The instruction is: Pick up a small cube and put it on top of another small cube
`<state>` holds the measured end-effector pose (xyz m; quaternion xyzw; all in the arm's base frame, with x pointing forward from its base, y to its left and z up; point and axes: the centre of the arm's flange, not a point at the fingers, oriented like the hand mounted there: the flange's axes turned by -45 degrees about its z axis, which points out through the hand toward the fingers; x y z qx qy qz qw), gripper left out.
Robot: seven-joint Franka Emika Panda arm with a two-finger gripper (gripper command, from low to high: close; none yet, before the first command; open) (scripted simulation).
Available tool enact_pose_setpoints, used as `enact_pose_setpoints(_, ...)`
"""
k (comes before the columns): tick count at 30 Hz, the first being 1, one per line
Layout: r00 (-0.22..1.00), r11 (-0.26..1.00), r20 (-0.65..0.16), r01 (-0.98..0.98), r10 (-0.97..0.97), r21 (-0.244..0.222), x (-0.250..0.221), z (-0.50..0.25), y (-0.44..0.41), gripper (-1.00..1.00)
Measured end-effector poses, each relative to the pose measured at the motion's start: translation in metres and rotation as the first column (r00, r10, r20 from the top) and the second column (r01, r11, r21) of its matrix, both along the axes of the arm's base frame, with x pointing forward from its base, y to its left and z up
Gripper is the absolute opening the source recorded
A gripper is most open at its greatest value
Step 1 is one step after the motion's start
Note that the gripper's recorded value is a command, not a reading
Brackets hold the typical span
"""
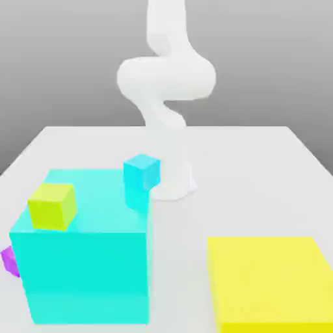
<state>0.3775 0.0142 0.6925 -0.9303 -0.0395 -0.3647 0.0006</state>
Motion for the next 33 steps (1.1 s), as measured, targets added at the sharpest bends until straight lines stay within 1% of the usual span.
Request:
enact_pose_setpoints(4,0.987,0.988,-0.087,-0.144,0.138,-0.060,0.049,-0.036,0.029,0.00)
enact_pose_setpoints(8,0.948,0.952,-0.174,-0.287,0.267,-0.104,0.090,-0.077,0.062,0.00)
enact_pose_setpoints(13,0.865,0.874,-0.282,-0.465,0.414,-0.141,0.132,-0.137,0.110,0.00)
enact_pose_setpoints(17,0.769,0.782,-0.368,-0.604,0.522,-0.154,0.155,-0.192,0.156,0.00)
enact_pose_setpoints(21,0.653,0.668,-0.449,-0.728,0.610,-0.152,0.169,-0.253,0.202,0.00)
enact_pose_setpoints(25,0.529,0.549,-0.525,-0.825,0.667,-0.135,0.177,-0.318,0.239,0.00)
enact_pose_setpoints(29,0.387,0.409,-0.593,-0.906,0.706,-0.105,0.174,-0.387,0.278,0.00)
enact_pose_setpoints(33,0.233,0.257,-0.651,-0.965,0.722,-0.060,0.160,-0.458,0.314,0.00)
